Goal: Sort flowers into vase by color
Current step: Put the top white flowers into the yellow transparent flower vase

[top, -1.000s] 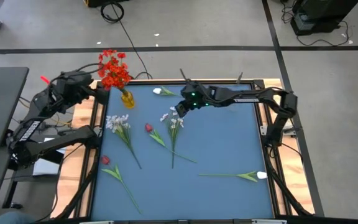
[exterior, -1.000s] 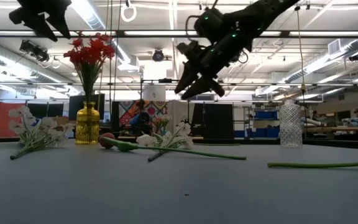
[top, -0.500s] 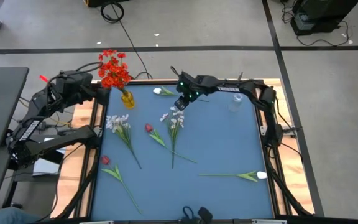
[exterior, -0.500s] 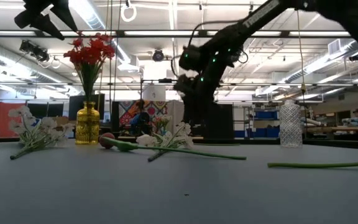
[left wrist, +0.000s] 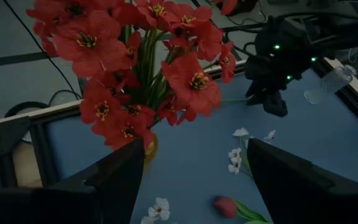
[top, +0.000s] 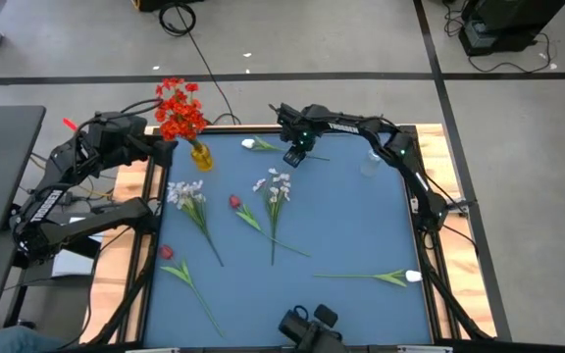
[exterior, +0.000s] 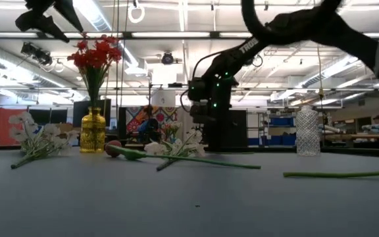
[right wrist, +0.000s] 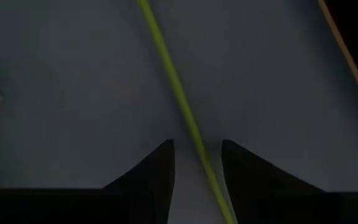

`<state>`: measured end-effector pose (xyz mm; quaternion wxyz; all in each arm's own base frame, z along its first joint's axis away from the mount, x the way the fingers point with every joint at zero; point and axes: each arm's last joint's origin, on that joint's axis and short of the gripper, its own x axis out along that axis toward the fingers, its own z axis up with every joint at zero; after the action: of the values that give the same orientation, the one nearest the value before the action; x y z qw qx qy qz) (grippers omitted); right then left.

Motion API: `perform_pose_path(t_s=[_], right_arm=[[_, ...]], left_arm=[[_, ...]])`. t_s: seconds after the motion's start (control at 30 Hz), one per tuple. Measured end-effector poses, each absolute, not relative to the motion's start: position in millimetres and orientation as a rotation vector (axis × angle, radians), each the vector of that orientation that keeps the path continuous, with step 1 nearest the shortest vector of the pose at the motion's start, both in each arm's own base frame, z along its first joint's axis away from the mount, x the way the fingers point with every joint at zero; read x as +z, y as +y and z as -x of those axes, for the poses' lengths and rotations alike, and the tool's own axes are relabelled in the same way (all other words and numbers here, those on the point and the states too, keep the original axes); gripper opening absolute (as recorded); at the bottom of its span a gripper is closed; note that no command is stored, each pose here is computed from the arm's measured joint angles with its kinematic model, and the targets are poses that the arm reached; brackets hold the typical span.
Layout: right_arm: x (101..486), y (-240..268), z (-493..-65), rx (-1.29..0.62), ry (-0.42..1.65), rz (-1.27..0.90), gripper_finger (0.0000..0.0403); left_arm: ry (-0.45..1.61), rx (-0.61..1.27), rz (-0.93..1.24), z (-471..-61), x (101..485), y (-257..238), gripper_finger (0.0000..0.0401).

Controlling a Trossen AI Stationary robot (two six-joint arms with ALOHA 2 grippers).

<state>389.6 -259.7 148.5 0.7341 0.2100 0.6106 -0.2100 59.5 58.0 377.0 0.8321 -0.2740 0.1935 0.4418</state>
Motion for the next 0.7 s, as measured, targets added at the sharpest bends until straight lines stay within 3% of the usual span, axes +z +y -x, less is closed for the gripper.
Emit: perform_pose_path(t_s=[0.7], right_arm=[[146.6,-282.3,-361.9,-0.358,1.455,-0.436,0.0108]], left_arm=[[0.480,0.923,0.528,-72.2,374.2,69.5,0.0291]])
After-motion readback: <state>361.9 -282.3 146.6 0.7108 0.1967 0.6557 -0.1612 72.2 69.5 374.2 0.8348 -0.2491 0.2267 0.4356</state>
